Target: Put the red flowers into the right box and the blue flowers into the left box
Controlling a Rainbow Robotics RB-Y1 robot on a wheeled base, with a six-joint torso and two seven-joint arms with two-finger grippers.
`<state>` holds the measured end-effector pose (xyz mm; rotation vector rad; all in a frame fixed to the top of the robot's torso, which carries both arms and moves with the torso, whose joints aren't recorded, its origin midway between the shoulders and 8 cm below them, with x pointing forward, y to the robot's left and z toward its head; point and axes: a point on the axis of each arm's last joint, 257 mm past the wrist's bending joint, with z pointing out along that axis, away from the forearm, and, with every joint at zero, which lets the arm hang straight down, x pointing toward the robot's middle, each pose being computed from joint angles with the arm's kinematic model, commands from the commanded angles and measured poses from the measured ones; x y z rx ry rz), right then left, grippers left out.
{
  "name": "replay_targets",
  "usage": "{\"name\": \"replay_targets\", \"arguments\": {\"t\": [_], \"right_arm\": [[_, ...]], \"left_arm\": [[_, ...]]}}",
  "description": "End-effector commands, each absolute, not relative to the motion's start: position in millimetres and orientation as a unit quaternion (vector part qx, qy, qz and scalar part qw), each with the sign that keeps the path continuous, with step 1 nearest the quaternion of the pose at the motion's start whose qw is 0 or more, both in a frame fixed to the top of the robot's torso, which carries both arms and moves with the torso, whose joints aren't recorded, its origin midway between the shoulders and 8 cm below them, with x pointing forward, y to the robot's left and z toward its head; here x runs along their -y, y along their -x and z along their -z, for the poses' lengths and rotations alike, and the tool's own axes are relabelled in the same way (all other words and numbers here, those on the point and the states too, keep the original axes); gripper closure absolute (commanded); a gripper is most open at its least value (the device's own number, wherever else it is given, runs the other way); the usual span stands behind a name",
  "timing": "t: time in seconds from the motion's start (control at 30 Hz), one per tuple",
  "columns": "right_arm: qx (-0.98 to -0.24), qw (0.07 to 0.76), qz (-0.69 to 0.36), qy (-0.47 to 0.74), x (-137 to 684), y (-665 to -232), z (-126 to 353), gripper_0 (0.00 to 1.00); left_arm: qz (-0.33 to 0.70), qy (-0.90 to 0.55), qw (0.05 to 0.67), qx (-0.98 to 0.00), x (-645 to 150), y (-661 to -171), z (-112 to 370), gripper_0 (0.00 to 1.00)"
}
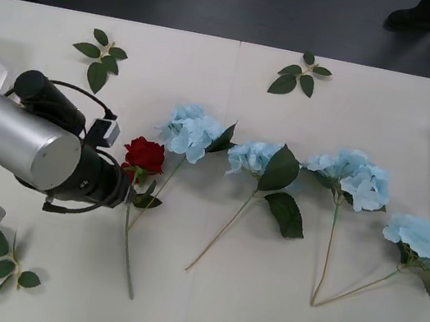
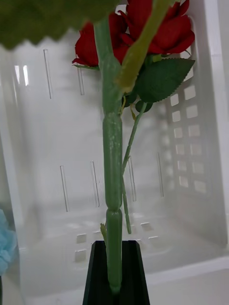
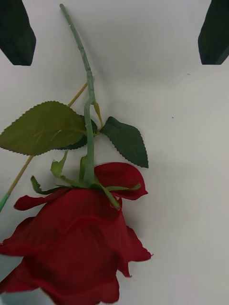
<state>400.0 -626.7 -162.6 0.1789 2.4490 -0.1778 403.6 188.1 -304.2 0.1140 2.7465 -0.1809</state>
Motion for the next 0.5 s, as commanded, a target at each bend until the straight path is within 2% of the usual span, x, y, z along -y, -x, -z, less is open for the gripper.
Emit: {"name": "replay_targets", "arguments": {"t": [0.03,0.5], "right_arm": [[-0.927,0.356,0.079,-0.092,642.4,-407.6,161.4,1.00],[-0.924,0.361,0.093,-0.090,638.7,-421.9,208.5,1.00]], "left_arm": [[0.048,-0.044,0.189,-0.980,-185.2,-417.5,303.9,0.00],[0.042,-0.042,0.164,-0.985,-172.3,-438.1,339.8,0.00]]}}
